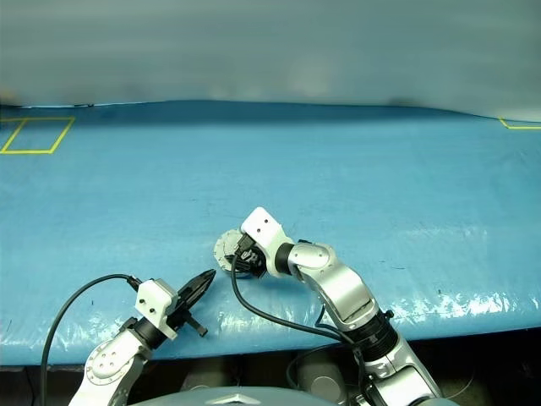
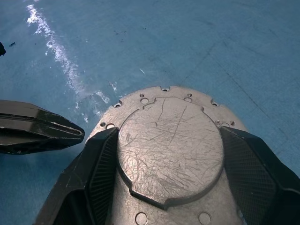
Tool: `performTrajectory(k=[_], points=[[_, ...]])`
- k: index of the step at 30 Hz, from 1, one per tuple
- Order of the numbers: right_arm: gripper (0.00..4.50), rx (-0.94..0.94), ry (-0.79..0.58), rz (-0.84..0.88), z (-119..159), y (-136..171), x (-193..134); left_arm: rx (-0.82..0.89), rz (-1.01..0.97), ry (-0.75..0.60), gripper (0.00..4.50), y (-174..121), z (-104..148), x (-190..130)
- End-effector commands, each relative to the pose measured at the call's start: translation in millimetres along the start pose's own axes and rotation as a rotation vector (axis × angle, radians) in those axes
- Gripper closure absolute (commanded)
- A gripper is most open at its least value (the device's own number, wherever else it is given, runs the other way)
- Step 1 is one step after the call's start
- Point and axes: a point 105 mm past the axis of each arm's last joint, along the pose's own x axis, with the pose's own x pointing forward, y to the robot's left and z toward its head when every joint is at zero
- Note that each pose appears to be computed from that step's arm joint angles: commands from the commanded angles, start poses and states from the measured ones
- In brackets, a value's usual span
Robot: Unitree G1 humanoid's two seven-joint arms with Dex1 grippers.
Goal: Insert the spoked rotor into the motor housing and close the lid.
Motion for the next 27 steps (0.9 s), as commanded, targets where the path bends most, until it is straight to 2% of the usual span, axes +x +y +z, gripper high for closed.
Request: performTrajectory(k=[1,12,27], points=[[1.47,-0.012,-0.02,0.0,6.6,3.8,2.4,0.004,-0.001,-0.017,4.5,-0.6,3.7,-0.6],[1.47,-0.043,-0.011,-0.03,6.7,4.4,5.7,0.003,-0.005,-0.02,4.5,-2.0,4.6,-0.3],[1.47,-0.09,0.068,-0.008,-5.1,-2.2,6.5,0.0,-0.011,-0.02,4.5,-3.1,4.7,1.0]])
